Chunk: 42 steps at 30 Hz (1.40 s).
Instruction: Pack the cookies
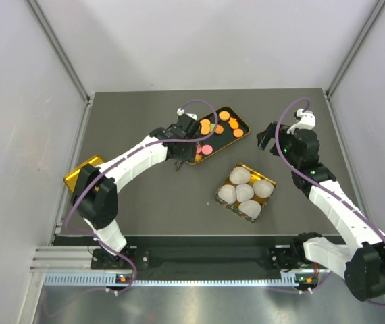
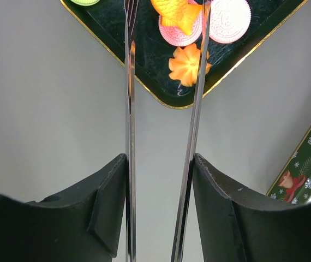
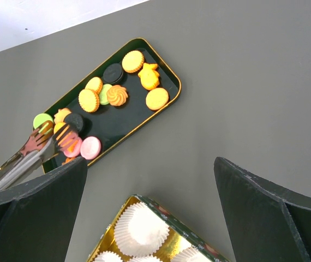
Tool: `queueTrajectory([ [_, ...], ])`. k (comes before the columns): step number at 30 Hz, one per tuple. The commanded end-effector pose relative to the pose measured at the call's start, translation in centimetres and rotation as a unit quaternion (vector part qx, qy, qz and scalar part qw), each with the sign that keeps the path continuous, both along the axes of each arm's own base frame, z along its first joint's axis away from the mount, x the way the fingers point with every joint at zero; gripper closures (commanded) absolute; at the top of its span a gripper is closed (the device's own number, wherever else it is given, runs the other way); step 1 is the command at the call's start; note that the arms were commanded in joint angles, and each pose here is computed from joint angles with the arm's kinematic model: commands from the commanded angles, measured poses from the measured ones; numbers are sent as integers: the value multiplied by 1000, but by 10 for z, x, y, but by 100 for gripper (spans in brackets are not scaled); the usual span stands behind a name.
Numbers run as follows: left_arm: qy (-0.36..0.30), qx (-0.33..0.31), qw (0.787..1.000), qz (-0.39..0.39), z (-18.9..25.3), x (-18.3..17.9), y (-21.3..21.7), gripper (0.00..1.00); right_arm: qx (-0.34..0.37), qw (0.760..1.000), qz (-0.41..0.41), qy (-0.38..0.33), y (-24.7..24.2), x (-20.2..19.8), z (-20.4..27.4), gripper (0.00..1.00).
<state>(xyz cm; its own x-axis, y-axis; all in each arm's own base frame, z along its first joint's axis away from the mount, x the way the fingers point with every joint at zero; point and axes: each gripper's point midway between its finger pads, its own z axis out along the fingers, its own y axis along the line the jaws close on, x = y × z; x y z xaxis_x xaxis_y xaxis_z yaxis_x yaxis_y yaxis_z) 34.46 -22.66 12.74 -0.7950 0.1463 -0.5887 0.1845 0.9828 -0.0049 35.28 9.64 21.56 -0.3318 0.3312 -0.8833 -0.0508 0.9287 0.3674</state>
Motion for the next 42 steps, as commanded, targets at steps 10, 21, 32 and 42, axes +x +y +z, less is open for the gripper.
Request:
queueTrajectory([
  [10, -28, -30, 999, -4, 19, 8, -12, 46, 2, 999, 4, -36, 2, 6, 29, 0],
  [21, -27, -23, 999, 0, 14, 9, -9, 47, 3, 999, 4, -35, 2, 7, 28, 0],
  [32, -35, -22, 999, -3, 25, 8, -8, 57, 2, 999, 4, -35, 2, 7, 28, 0],
  [42, -56, -32, 998, -6, 53, 5, -7, 59, 3, 999, 5, -35, 3, 7, 28, 0],
])
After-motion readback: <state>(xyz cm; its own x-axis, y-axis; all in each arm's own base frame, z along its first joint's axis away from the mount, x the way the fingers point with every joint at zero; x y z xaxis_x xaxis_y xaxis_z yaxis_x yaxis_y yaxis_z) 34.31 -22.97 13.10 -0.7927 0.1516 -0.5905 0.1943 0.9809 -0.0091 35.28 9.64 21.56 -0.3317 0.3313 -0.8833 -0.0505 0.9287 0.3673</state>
